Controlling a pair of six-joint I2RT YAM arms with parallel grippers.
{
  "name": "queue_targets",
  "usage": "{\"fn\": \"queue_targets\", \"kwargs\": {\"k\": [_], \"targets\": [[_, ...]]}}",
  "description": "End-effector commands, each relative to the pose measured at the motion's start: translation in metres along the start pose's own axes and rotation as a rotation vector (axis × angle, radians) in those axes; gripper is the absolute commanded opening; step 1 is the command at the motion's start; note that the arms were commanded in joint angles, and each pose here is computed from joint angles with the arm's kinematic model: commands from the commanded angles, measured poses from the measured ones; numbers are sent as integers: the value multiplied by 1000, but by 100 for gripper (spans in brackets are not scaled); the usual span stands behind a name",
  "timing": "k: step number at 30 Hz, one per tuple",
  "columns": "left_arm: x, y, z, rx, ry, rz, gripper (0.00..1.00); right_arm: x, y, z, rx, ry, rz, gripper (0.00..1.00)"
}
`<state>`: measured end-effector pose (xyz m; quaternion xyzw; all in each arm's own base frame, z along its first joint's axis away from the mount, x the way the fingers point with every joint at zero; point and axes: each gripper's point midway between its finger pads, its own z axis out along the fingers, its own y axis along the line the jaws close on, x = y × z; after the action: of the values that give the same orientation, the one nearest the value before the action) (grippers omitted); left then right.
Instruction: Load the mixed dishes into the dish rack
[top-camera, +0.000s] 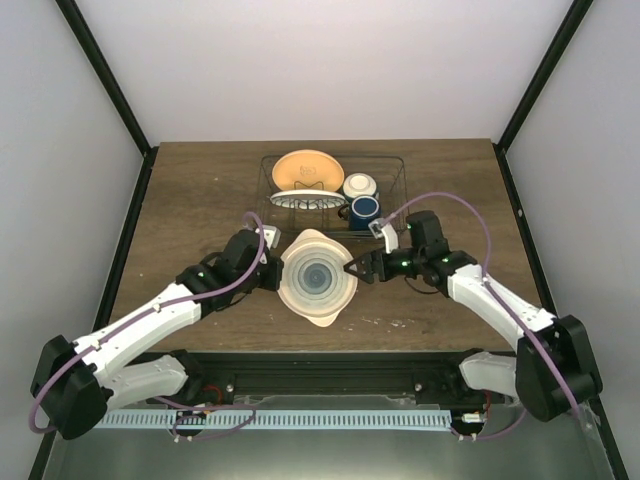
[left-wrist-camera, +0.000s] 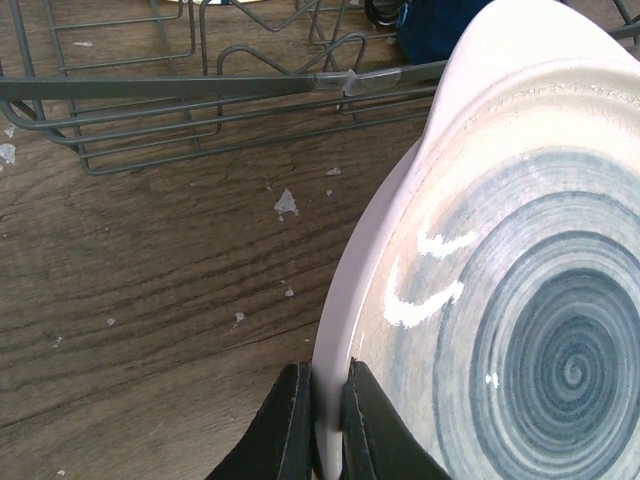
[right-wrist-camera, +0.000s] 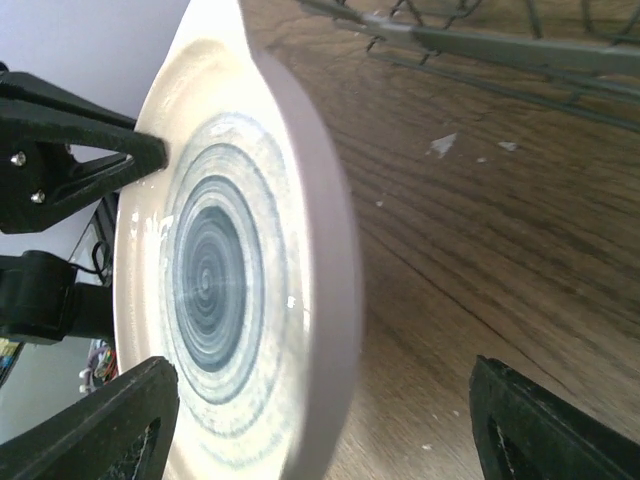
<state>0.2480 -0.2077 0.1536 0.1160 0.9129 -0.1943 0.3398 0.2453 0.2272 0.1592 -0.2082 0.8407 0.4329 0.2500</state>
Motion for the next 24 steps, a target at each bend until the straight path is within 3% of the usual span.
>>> {"fn": "queue_targets", "kwargs": {"k": [1,10,15,21,24], "targets": [[-53,-27,-24,113,-183,-37,0,0,17,17,-69,10,-16,80],[-56,-28,-31,132,-212,-51,0,9,37,51,-152,63,-42,73],[-54,-28,-33,143,-218,-58,0,11,41,55,-195,67,-39,55],[-50,-26,-30,141,-216,-68,0,7,51,51,-239,55,-56,21],[-48,-25,-27,139,-206,-66,0,7,52,50,-241,56,-61,9]]}}
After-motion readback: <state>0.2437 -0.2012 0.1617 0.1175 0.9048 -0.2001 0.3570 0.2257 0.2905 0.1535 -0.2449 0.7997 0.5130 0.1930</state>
